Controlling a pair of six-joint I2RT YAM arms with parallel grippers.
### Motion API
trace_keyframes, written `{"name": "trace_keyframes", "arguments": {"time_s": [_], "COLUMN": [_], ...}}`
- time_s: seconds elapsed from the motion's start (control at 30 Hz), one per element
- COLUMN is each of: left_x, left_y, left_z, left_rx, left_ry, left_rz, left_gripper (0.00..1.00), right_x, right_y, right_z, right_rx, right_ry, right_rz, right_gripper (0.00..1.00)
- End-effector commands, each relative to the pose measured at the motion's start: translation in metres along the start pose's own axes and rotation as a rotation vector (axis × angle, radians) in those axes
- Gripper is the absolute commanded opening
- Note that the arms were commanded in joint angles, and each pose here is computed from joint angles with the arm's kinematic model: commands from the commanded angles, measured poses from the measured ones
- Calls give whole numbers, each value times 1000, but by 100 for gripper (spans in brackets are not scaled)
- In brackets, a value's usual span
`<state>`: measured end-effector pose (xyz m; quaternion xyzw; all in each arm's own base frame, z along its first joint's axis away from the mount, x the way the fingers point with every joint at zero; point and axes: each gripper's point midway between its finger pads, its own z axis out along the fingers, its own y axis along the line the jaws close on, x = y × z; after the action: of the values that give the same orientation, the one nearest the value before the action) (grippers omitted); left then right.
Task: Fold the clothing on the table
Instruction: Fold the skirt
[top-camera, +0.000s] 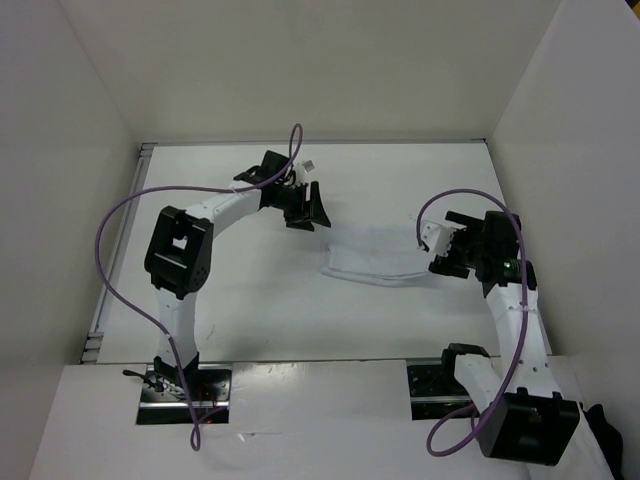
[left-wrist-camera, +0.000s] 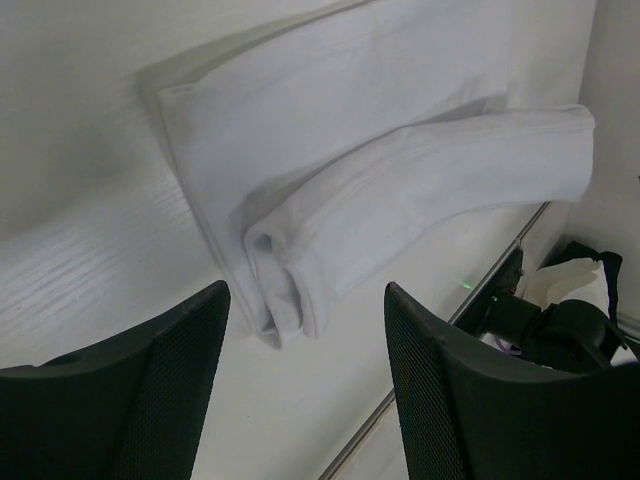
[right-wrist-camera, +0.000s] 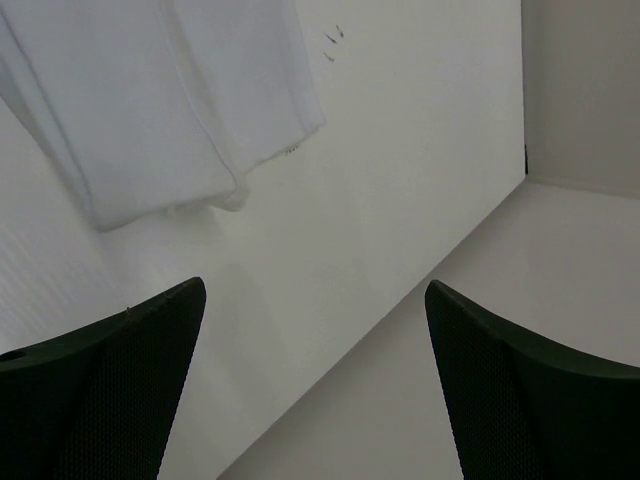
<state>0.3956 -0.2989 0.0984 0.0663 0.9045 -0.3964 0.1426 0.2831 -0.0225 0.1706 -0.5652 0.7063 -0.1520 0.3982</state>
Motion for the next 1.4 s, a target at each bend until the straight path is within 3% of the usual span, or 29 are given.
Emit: {"name": "trace_keyframes", "arguments": {"time_s": [0.0, 0.43, 1.37], "left_x": [-19, 0, 12], "left_y": [-23, -15, -6], "left_z": [-25, -35, -39], "left_rx": [38, 14, 1], "left_ry": [-85, -70, -55], "left_rz": [91, 64, 32], "left_gripper": [70, 70, 71], "right_x": [-12, -13, -5], "right_y": [4, 54, 72], "right_z": [8, 36, 32], "right_rx": [-27, -247, -321], "right_ry": [-89, -163, -123], "right_rz": [-103, -95, -146], "right_gripper": [94, 94, 92]}}
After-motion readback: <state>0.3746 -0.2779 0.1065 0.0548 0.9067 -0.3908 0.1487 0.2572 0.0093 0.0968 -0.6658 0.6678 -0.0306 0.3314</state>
